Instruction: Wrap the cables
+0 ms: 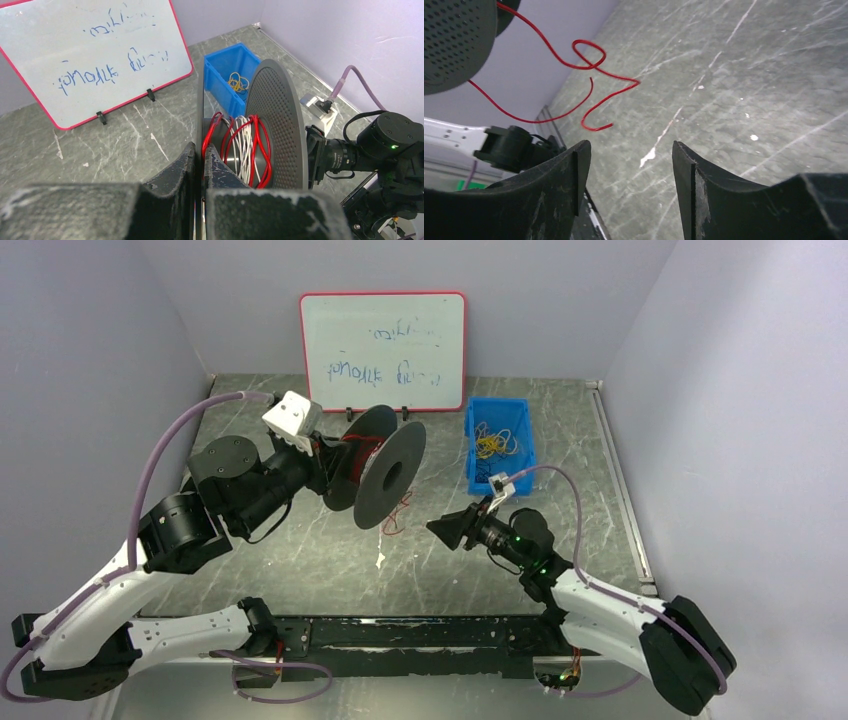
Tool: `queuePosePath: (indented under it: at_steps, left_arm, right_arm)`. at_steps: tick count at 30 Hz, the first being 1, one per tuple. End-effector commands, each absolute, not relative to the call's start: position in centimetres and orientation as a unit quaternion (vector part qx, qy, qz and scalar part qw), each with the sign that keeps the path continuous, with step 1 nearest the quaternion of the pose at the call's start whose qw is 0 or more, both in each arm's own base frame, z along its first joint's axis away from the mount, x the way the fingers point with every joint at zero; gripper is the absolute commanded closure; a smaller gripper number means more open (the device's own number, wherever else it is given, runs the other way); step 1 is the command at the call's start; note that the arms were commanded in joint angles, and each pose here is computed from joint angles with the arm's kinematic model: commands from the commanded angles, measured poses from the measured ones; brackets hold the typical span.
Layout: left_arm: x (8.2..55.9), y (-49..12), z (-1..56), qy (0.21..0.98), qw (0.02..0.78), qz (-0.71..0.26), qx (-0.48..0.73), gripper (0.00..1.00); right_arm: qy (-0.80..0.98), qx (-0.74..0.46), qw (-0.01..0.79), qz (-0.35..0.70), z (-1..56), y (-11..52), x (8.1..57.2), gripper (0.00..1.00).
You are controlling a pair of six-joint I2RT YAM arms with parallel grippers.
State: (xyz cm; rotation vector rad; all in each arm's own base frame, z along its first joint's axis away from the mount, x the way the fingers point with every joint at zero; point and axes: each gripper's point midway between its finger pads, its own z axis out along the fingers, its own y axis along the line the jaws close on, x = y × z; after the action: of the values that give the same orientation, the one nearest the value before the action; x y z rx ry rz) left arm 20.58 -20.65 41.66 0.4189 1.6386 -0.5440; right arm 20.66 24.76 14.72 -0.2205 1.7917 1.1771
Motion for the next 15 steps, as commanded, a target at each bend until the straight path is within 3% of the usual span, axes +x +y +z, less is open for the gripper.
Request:
queuePosePath:
  at_steps: [1, 15]
  left_arm:
    - [20.0, -20.6, 47.2, 0.661, 0.673, -0.298, 0.143, 0.93]
    - [20.0, -20.9, 47.3, 0.658, 0.672, -0.307, 0.143, 0.93]
  right_arm:
    - [0.699, -0.061, 0.458, 0.546, 17.0, 26.3, 20.2, 0.35]
    - [0.702, 0.026, 0.445, 0.556, 16.6, 27.7, 21.6, 0.32]
